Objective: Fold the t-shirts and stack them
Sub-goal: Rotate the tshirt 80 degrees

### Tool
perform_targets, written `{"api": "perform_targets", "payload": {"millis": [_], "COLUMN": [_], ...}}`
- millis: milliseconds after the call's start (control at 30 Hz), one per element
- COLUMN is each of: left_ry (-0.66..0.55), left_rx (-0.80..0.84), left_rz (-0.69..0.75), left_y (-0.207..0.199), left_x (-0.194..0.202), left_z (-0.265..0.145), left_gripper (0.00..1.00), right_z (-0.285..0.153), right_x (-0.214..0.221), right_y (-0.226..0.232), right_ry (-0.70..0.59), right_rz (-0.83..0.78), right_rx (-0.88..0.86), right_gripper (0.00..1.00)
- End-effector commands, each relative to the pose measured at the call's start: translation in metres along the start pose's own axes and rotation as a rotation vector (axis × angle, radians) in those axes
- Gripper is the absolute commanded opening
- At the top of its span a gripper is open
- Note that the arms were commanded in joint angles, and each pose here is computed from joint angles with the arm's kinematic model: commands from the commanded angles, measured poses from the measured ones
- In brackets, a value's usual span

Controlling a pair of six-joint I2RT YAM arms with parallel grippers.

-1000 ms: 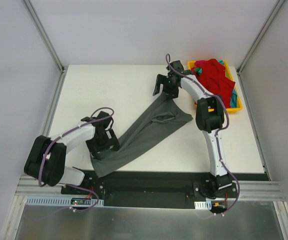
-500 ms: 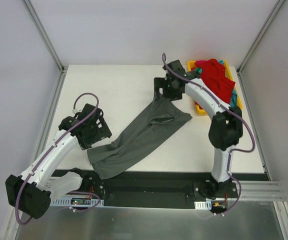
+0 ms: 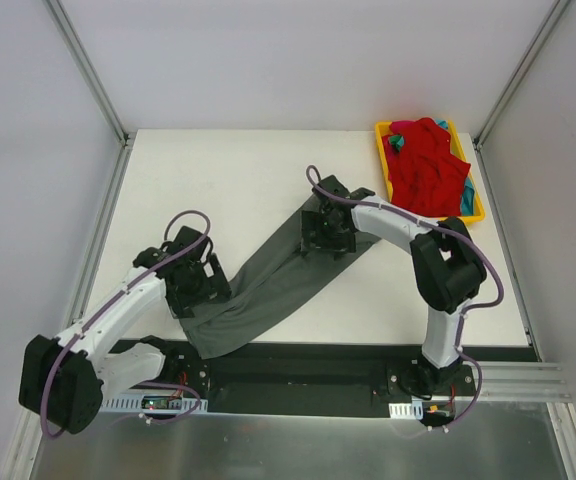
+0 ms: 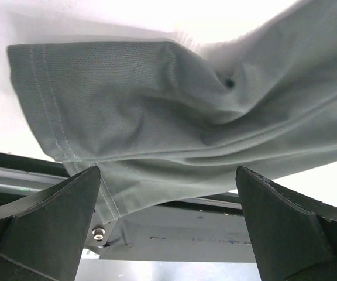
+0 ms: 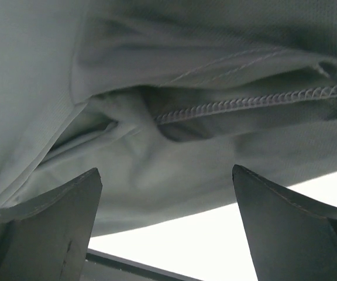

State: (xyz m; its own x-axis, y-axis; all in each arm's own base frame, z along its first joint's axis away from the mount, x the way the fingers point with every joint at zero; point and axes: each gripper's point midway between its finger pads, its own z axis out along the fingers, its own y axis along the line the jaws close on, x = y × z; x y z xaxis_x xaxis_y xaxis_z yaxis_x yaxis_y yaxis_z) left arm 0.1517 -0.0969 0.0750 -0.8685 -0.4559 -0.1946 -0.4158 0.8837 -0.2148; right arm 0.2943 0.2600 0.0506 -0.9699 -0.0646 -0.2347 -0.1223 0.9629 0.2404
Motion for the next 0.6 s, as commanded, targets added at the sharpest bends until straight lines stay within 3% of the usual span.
{"api": "perform_targets", "payload": {"millis": [0, 267, 367, 567], "left_ry": [0.079, 0.105, 0.109, 0.111], "left_rx": [0.051, 0.081, 0.104, 0.176], "left_rz": [0.037, -0.026, -0.097, -0.016], "left_y": [-0.015, -0.03, -0.043, -0.09], "left_x": [0.011, 0.016, 0.02, 0.052], "left_z": [0.023, 0.048, 0.052, 0.053], "left_gripper": [0.99, 0.99, 0.99, 0.99], "right_z": [0.015, 0.047, 0.055, 0.04], "right_x": [-0.02, -0.089, -0.14, -0.242], "right_y": [-0.007, -0.022, -0.025, 0.004], "right_ry": [-0.014, -0.031, -0.085, -0.27], "right_rz": [0.068, 0.051, 0.018, -0.048], "right_rx": [-0.002, -0.047, -0.048, -0.194], "right_gripper": [0.96, 0.96, 0.96, 0.96]}}
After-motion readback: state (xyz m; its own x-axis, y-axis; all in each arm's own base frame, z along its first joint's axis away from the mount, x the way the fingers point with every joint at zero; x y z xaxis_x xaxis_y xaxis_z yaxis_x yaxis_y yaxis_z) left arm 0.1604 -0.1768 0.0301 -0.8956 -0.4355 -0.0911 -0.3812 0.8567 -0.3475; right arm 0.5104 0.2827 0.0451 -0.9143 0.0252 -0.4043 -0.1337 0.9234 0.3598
